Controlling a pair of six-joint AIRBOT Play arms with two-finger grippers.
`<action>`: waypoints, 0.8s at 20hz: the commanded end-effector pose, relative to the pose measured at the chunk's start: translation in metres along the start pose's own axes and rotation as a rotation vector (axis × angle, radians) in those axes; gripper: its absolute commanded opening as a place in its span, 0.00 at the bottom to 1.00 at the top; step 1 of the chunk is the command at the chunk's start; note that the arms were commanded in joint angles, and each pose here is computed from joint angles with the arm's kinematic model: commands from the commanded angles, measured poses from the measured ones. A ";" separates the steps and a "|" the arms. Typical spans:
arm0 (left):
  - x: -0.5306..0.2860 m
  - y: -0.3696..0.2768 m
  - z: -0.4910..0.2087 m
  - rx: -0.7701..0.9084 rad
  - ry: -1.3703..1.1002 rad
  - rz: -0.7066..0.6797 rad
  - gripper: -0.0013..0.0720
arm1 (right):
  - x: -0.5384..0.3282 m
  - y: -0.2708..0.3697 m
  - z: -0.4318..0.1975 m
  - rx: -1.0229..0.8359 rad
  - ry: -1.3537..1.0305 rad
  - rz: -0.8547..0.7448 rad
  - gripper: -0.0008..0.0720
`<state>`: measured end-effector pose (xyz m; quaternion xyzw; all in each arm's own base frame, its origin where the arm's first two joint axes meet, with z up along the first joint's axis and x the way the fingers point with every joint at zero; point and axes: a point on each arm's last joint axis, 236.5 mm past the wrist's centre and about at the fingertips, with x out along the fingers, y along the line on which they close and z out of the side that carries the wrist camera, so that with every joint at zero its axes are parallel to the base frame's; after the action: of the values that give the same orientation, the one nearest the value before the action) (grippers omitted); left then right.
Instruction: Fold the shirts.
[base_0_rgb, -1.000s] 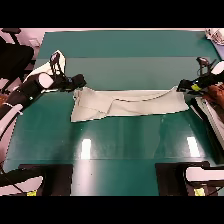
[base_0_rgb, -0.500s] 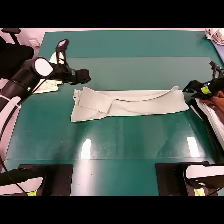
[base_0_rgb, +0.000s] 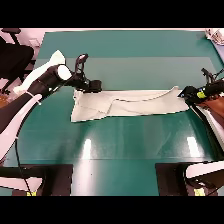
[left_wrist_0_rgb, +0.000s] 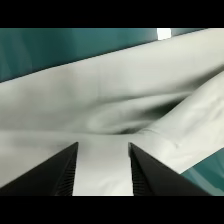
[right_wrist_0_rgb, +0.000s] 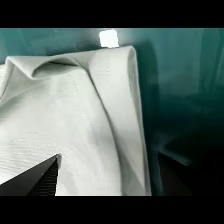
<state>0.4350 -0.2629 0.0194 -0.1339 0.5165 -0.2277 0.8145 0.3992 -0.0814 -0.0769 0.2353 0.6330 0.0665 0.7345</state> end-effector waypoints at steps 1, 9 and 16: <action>0.018 -0.009 -0.001 -0.001 0.025 -0.042 0.52 | 0.018 0.014 -0.017 -0.030 0.076 0.022 0.94; 0.034 -0.027 -0.005 0.022 0.025 -0.074 0.50 | 0.020 0.090 -0.024 -0.169 0.066 0.066 0.04; 0.060 -0.062 -0.030 0.069 0.061 -0.118 0.50 | -0.021 0.180 -0.033 -0.231 -0.035 0.123 0.03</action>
<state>0.4239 -0.3283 -0.0100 -0.1314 0.5254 -0.2827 0.7917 0.4010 0.0528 -0.0105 0.1842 0.6103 0.1736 0.7507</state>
